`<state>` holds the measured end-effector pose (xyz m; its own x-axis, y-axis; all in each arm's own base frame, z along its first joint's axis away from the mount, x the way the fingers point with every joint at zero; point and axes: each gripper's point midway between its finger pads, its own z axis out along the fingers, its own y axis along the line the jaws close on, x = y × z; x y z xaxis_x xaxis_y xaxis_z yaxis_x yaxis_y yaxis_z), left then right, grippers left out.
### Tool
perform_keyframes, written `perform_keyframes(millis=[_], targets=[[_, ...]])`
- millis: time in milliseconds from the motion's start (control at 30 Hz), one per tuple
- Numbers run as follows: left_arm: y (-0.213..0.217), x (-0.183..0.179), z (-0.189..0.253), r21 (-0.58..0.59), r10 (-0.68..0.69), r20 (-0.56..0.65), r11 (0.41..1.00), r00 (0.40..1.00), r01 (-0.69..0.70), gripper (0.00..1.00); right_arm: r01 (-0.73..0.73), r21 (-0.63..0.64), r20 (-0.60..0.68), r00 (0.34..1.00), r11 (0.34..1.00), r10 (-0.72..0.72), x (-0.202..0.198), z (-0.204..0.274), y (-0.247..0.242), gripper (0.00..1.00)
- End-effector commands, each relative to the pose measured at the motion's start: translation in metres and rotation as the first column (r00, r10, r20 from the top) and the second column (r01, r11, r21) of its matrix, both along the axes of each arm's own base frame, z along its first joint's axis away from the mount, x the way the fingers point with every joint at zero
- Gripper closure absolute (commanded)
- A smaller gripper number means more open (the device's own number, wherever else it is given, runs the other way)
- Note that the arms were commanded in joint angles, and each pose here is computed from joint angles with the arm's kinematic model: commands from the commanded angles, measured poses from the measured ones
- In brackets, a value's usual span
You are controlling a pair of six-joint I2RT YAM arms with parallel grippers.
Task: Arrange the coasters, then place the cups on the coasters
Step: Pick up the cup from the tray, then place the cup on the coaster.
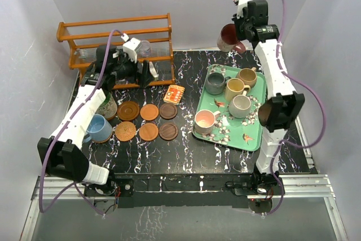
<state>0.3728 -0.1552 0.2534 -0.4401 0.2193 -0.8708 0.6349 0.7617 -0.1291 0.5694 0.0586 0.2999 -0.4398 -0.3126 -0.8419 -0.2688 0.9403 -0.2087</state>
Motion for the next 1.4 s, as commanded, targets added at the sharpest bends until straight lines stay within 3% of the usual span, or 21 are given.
perform_keyframes(millis=[0,233,433,633,733,1033,1233,1367], targets=[[-0.035,0.033,0.053,-0.137,0.104,0.032,0.986,0.994,-0.099,0.10,0.131,0.196,0.264,0.947,0.972,-0.181,-0.032,0.112,0.005,1.00],[-0.121,0.058,0.103,-0.292,0.104,-0.016,0.951,0.994,-0.104,0.17,0.193,0.318,0.372,0.875,0.928,-0.310,-0.082,0.145,0.033,1.00],[-0.190,0.056,0.113,-0.375,0.028,-0.095,0.925,0.995,-0.062,0.19,0.260,0.351,0.406,0.823,0.900,-0.396,-0.097,0.144,0.035,1.00],[-0.217,0.053,0.108,-0.375,0.001,-0.107,0.926,0.994,-0.042,0.16,0.261,0.352,0.418,0.815,0.899,-0.401,-0.107,0.130,0.049,1.00],[-0.220,0.063,0.098,-0.358,0.018,-0.102,0.932,0.995,-0.053,0.20,0.256,0.359,0.416,0.817,0.898,-0.399,-0.113,0.125,0.058,1.00],[-0.235,0.087,0.070,-0.330,0.039,-0.105,0.941,0.994,-0.071,0.49,0.250,0.418,0.386,0.821,0.873,-0.420,-0.122,0.122,0.072,1.00],[-0.240,0.092,0.058,-0.287,0.038,-0.078,0.956,0.996,-0.059,0.60,0.145,0.478,0.328,0.886,0.866,-0.329,-0.127,0.114,0.103,1.00],[-0.237,0.101,0.051,-0.240,0.057,-0.041,0.969,0.998,-0.065,0.82,0.069,0.496,0.301,0.921,0.866,-0.246,-0.131,0.108,0.121,1.00]])
